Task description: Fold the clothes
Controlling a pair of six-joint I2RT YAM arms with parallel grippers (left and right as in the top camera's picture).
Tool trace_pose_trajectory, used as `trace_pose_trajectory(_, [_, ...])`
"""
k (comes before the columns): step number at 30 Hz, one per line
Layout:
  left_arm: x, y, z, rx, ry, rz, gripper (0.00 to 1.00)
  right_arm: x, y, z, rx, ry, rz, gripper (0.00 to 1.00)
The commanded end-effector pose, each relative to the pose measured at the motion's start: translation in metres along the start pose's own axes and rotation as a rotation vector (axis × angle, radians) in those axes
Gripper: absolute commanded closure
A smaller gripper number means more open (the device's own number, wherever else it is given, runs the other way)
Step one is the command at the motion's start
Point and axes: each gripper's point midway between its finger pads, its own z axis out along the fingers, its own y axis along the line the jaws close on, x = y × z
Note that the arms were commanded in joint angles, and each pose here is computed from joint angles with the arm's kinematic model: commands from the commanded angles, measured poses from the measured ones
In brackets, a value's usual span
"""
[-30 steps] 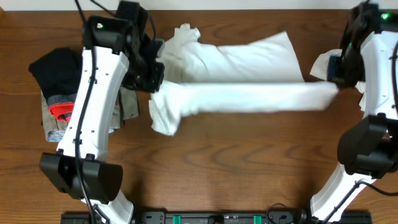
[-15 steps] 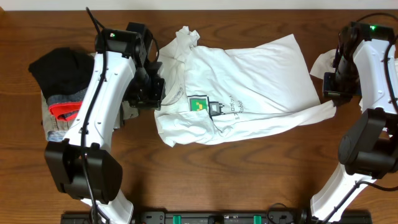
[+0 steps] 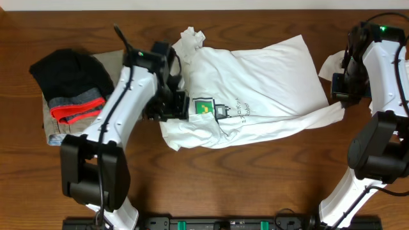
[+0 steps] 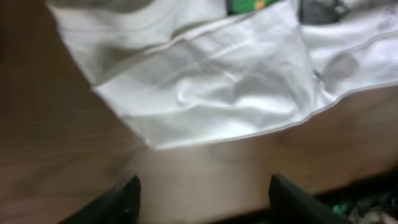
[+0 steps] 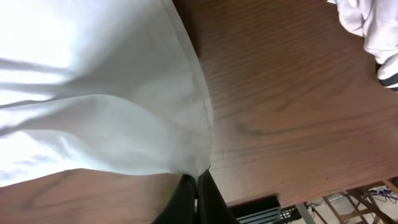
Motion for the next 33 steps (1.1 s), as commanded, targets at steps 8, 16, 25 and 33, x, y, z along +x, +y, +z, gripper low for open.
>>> trace_pose_trajectory(8, [0.01, 0.006, 0.043, 0.014, 0.015, -0.146, 0.28, -0.002, 0.0, -0.002, -0.019, -0.014, 0.012, 0.99])
trace_pose_trajectory(16, [0.002, 0.016, 0.059, -0.011, -0.038, -0.177, 0.24, -0.003, 0.005, -0.002, -0.041, -0.019, 0.01, 0.99])
trace_pose_trajectory(25, [-0.018, 0.016, 0.067, -0.003, -0.112, -0.165, 0.29, -0.004, 0.006, -0.002, -0.042, -0.021, 0.005, 0.99])
trace_pose_trajectory(33, [-0.017, 0.018, 0.078, -0.01, -0.081, -0.17, 0.49, -0.004, 0.006, -0.002, -0.041, -0.021, 0.005, 0.99])
